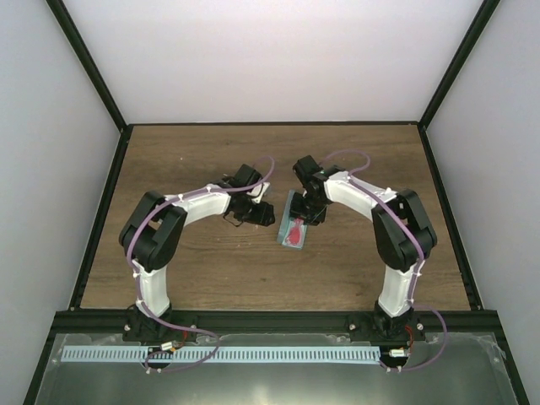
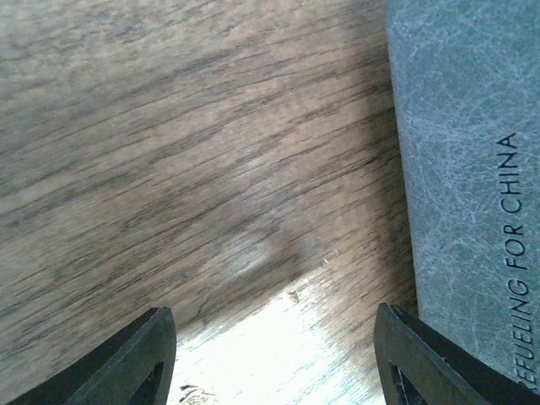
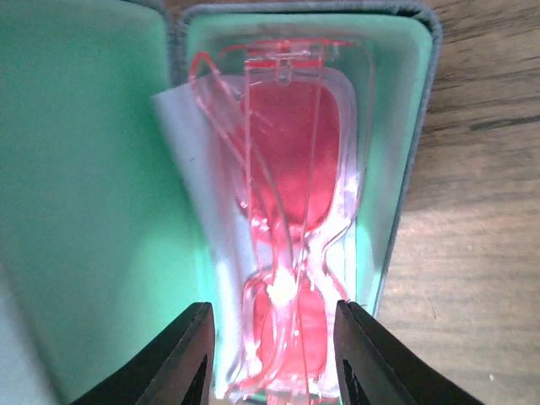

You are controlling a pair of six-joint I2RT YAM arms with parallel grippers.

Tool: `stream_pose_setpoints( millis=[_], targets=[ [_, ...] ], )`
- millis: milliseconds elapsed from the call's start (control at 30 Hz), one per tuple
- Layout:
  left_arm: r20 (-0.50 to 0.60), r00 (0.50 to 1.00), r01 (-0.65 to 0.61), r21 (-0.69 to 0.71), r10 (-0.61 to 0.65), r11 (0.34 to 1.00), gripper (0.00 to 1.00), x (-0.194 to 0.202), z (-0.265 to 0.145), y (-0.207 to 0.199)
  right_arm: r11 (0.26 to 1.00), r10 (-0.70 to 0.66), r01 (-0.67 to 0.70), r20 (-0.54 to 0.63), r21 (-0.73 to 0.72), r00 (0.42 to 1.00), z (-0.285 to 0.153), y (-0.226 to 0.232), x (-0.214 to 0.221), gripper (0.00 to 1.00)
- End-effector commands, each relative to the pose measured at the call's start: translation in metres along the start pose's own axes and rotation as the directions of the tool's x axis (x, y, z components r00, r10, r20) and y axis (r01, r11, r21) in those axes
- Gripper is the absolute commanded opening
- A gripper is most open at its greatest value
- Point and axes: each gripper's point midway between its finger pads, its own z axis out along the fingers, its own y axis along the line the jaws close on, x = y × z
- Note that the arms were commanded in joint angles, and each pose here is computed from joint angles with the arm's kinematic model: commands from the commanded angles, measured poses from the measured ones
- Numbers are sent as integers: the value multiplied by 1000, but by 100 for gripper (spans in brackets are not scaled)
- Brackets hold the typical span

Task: Organize the sunglasses
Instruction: Place the sunglasses in the sunglasses case, then close the sunglasses case at the center of the board.

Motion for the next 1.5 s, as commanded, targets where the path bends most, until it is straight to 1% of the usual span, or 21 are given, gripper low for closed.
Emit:
stream_pose_setpoints(
  millis=[0, 67, 100, 167, 300, 367, 400, 600, 733, 900, 1067, 1167, 1300, 1467],
  targets=[
    [10, 1000, -1, 12, 1, 1000, 65, -5, -4, 3, 1000, -6, 8, 68, -28, 998, -35, 4, 1, 40],
    [22, 1000, 4, 13, -4, 1000, 65, -6, -9, 4, 1000, 5, -3, 79, -24, 997, -41, -2, 5, 40],
    [26, 1000, 5, 12, -5, 1000, 65, -6, -11, 3, 1000, 12, -10, 88, -26, 996, -43, -5, 6, 37],
    [37, 999, 5, 19, -5, 1000, 65, -9, -19, 0, 999, 40, -36, 93, -39, 995, -43, -15, 9, 30],
    [55, 998, -7, 46, 5, 999, 65, -15, -35, -15, 995, 90, -88, 67, -39, 994, -26, -44, 12, 9],
    [66, 998, -23, 60, 19, 998, 65, -21, -41, -25, 995, 88, -85, 56, -45, 995, -12, -50, 10, 2],
    [69, 997, -29, 61, 25, 998, 65, -22, -43, -28, 995, 81, -78, 54, -55, 995, -4, -52, 10, 1],
    [64, 996, -66, 65, 62, 996, 65, -33, -38, -45, 992, 22, -21, 8, -123, 1000, 29, -43, 7, 1],
    [35, 994, -105, 60, 103, 993, 65, -35, -30, -57, 988, 14, -18, -28, -152, 1000, 42, -40, 10, 1],
    [20, 992, -125, 85, 123, 989, 65, -31, -23, -73, 987, 9, -16, -44, -157, 999, 48, -41, 13, 1],
    [-13, 992, -121, 90, 123, 989, 65, -21, -7, -77, 986, -1, -7, -51, -166, 999, 49, -40, 14, 1],
    [5, 993, -115, 108, 115, 988, 65, -26, -12, -85, 986, -5, -4, -57, -165, 998, 50, -40, 15, 1],
    [46, 993, -112, 146, 107, 983, 65, -41, -28, -100, 985, -12, 1, -62, -171, 998, 51, -40, 16, 1],
    [30, 997, -80, 232, 75, 970, 65, -39, -22, -117, 981, -18, 2, -81, -195, 997, 56, -36, 17, 1]
  ],
)
